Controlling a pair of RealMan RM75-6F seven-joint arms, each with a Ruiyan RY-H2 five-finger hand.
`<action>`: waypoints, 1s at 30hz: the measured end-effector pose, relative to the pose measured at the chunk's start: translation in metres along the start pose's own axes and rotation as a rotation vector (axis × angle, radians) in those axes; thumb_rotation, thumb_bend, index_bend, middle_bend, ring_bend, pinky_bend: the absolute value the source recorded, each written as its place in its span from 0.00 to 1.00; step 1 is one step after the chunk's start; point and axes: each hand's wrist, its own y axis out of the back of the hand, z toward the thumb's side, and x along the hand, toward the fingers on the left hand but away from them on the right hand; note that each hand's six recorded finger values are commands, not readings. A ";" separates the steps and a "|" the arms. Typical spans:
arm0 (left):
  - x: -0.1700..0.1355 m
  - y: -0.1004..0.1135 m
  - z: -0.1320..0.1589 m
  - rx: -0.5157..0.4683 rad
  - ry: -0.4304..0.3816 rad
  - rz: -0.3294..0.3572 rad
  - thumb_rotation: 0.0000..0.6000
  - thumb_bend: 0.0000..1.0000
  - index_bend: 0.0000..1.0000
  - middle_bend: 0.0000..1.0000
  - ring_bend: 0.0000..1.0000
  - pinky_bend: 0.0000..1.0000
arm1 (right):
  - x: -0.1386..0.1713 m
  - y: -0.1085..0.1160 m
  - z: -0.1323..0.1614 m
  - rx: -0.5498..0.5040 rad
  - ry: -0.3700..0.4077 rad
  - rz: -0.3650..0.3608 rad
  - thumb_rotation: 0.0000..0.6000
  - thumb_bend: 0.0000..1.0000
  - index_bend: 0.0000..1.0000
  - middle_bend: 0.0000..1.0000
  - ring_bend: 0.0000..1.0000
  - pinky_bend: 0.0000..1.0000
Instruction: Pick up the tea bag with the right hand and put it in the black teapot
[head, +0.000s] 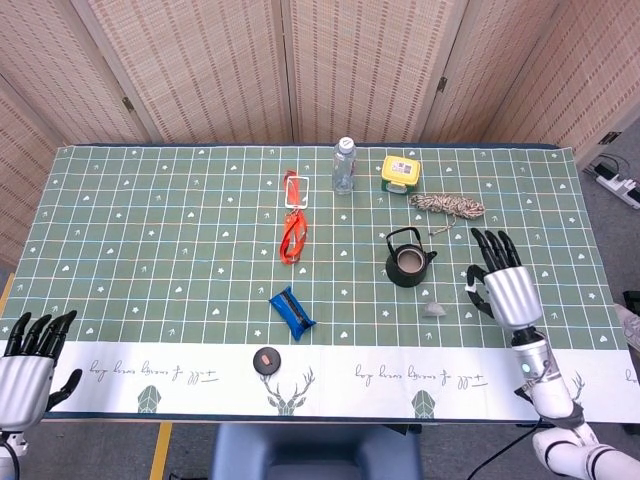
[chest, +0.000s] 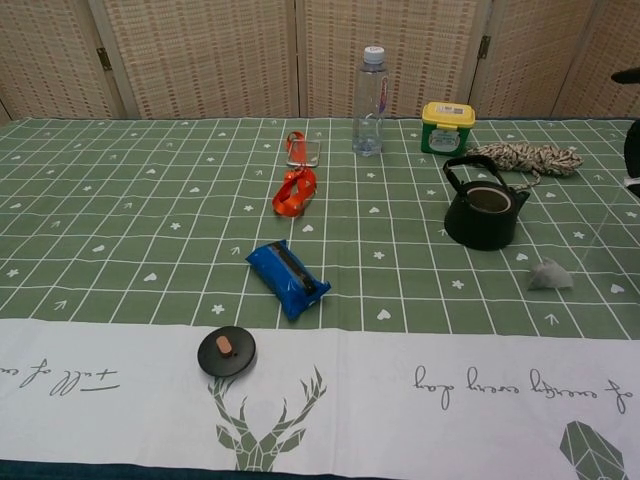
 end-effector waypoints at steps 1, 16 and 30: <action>0.000 0.000 0.000 -0.001 0.001 0.000 1.00 0.27 0.00 0.14 0.10 0.05 | -0.005 0.005 0.004 0.000 0.003 -0.004 1.00 0.41 0.68 0.06 0.00 0.00; 0.001 0.003 -0.007 -0.031 0.017 -0.006 1.00 0.27 0.00 0.14 0.10 0.05 | -0.064 0.068 0.037 0.005 -0.002 -0.082 1.00 0.41 0.68 0.07 0.00 0.00; 0.001 0.005 -0.010 -0.053 0.015 -0.009 1.00 0.27 0.00 0.14 0.10 0.05 | -0.097 0.062 0.048 -0.011 -0.023 -0.056 1.00 0.41 0.68 0.07 0.00 0.00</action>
